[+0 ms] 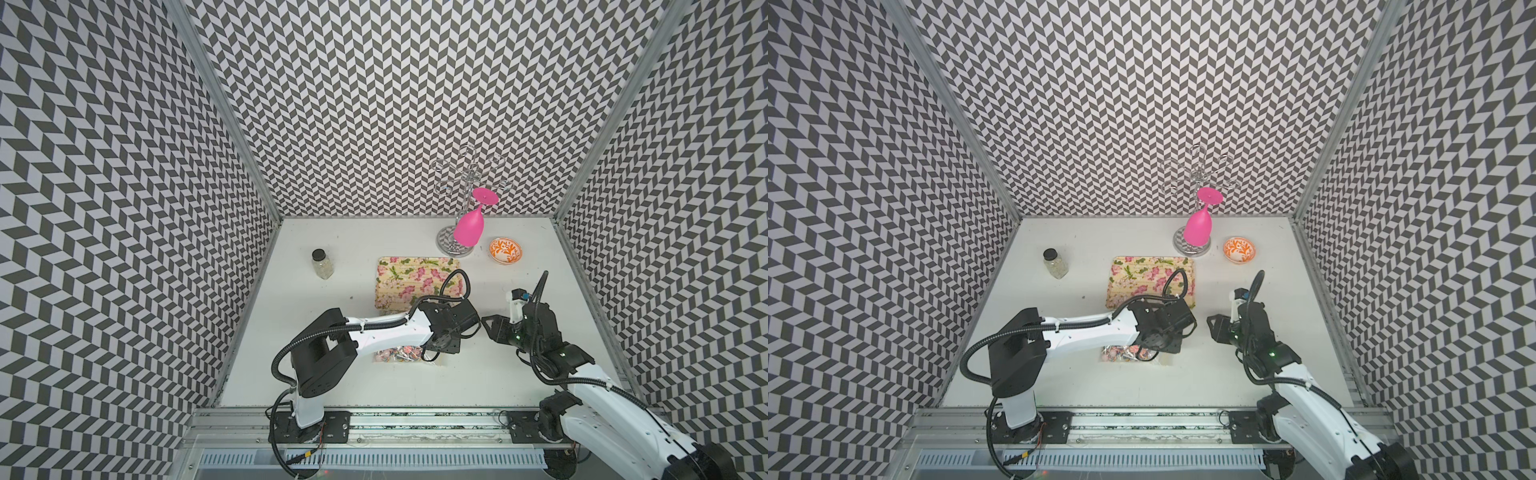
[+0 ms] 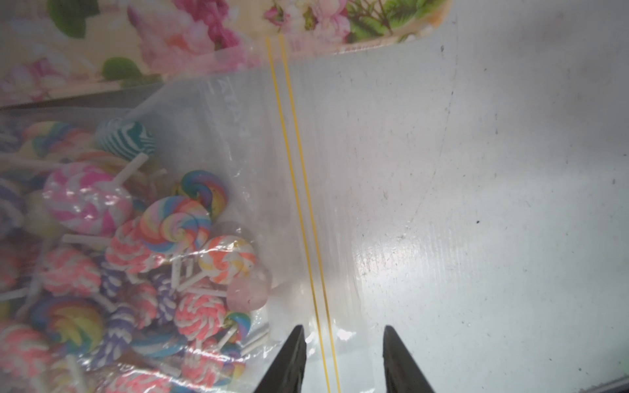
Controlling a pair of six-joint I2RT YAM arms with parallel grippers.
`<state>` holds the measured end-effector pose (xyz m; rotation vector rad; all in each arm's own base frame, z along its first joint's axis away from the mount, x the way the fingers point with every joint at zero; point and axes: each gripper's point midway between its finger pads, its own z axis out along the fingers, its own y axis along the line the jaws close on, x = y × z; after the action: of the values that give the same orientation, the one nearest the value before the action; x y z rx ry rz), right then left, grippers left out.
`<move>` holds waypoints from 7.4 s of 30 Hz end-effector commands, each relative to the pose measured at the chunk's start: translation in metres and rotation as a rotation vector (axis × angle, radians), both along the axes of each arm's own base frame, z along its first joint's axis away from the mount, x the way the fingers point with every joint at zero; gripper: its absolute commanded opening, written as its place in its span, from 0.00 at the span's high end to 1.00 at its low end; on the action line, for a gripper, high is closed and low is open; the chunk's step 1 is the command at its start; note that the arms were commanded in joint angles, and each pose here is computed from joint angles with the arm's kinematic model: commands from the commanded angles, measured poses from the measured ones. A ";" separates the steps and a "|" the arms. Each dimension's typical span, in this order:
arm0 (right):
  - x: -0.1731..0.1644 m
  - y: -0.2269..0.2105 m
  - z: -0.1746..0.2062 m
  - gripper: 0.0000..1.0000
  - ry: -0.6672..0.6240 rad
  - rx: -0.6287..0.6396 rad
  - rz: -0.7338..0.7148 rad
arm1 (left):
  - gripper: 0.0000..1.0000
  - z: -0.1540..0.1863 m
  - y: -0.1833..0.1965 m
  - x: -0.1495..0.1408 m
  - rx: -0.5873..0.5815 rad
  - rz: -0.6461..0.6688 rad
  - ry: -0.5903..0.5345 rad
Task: Pour candies out of the ziploc bag
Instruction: Open the ziploc bag at the center of the board.
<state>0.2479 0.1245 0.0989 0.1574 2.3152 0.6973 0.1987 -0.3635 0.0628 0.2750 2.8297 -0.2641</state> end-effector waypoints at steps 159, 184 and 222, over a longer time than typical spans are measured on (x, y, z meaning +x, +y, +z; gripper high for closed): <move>-0.008 0.114 -0.061 1.00 0.179 0.118 0.395 | 1.00 0.015 0.026 0.030 -0.108 -0.025 -0.213; -0.024 0.137 -0.025 1.00 0.086 0.301 0.542 | 0.34 0.024 0.017 0.018 -0.285 -0.042 -0.147; -0.020 0.139 -0.007 1.00 0.036 0.302 0.544 | 0.47 -0.013 0.014 -0.001 -0.330 -0.105 -0.048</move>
<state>0.2212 0.2510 0.0590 -0.2691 2.4187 1.2569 0.2046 -0.3517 0.0648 0.3189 2.6401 -0.7736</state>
